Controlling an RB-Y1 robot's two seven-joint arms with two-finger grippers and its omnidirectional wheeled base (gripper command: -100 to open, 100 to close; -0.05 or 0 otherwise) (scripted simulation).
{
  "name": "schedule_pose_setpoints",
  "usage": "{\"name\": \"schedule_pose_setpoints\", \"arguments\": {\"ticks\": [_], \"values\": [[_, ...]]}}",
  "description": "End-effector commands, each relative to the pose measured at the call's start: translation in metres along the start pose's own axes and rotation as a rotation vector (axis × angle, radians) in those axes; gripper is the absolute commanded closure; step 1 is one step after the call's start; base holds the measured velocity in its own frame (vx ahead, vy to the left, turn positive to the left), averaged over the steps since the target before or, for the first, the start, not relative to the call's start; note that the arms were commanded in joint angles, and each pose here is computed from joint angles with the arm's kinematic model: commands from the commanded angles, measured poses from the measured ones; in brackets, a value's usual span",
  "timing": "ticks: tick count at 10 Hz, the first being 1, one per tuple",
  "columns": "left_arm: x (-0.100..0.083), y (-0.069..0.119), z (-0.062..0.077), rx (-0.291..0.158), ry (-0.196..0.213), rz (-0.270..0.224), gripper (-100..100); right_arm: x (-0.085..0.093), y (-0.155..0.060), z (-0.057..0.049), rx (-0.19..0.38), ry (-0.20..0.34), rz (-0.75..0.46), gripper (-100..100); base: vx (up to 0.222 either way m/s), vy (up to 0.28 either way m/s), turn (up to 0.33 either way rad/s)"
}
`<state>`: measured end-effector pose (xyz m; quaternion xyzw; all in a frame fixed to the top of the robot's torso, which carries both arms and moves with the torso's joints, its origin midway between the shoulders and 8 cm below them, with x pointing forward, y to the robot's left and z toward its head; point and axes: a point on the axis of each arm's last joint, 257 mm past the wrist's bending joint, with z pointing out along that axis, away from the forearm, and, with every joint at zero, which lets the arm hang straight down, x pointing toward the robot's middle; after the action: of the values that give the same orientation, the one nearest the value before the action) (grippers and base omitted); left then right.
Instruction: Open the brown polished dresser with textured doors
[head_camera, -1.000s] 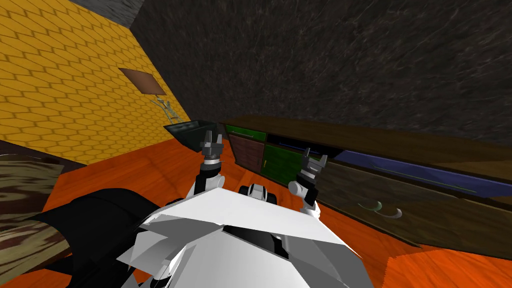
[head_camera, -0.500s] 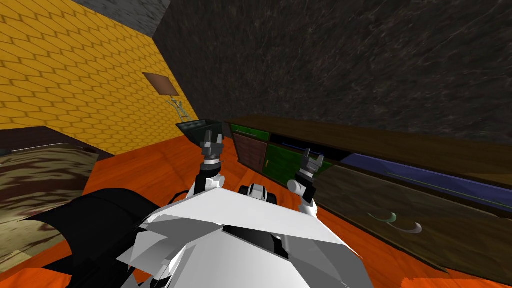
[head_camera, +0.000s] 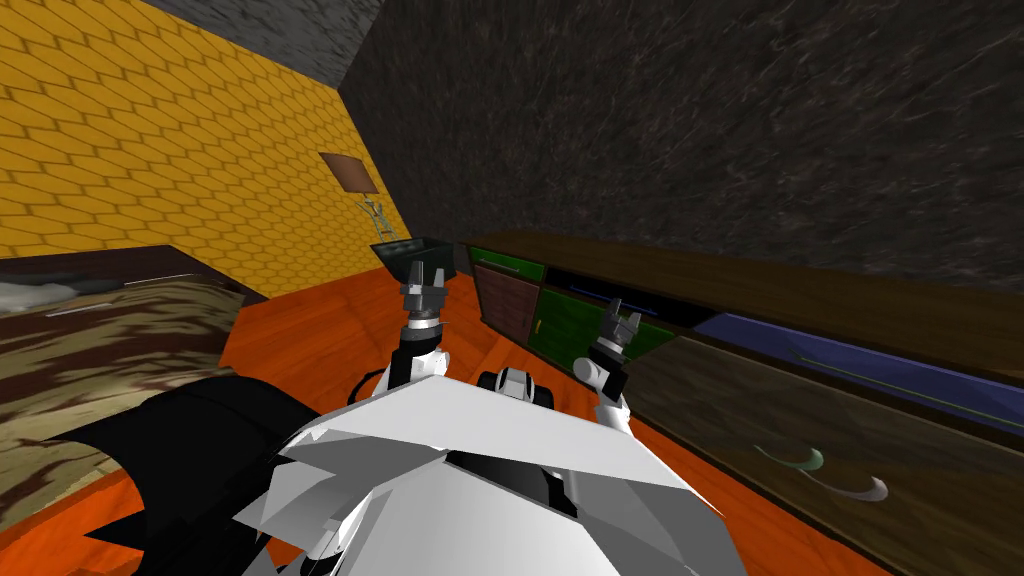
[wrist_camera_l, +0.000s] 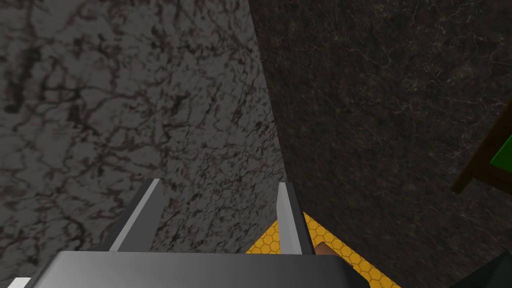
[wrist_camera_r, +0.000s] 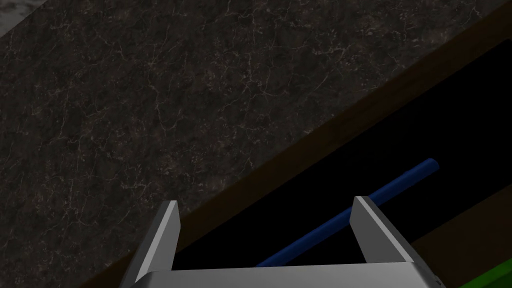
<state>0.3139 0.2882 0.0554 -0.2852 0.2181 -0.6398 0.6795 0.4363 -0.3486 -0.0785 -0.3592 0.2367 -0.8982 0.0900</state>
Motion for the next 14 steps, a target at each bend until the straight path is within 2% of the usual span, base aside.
{"name": "schedule_pose_setpoints", "arguments": {"ticks": [1, 6, 14], "values": [[0.000, 0.000, 0.000, 0.000, 0.000, 0.000, 0, -0.008, 0.008, 0.000, -0.023, -0.007, 0.074, -100, -0.030, -0.012, 0.130], [0.000, 0.000, 0.000, 0.000, 0.000, 0.000, 0, -0.027, 0.028, 0.000, -0.082, -0.019, 0.229, -100, -0.038, -0.013, 0.147], [0.000, 0.000, 0.000, 0.000, 0.000, 0.000, 0, -0.042, 0.050, 0.003, -0.136, -0.015, 0.410, -100, -0.032, -0.011, 0.124]]}}
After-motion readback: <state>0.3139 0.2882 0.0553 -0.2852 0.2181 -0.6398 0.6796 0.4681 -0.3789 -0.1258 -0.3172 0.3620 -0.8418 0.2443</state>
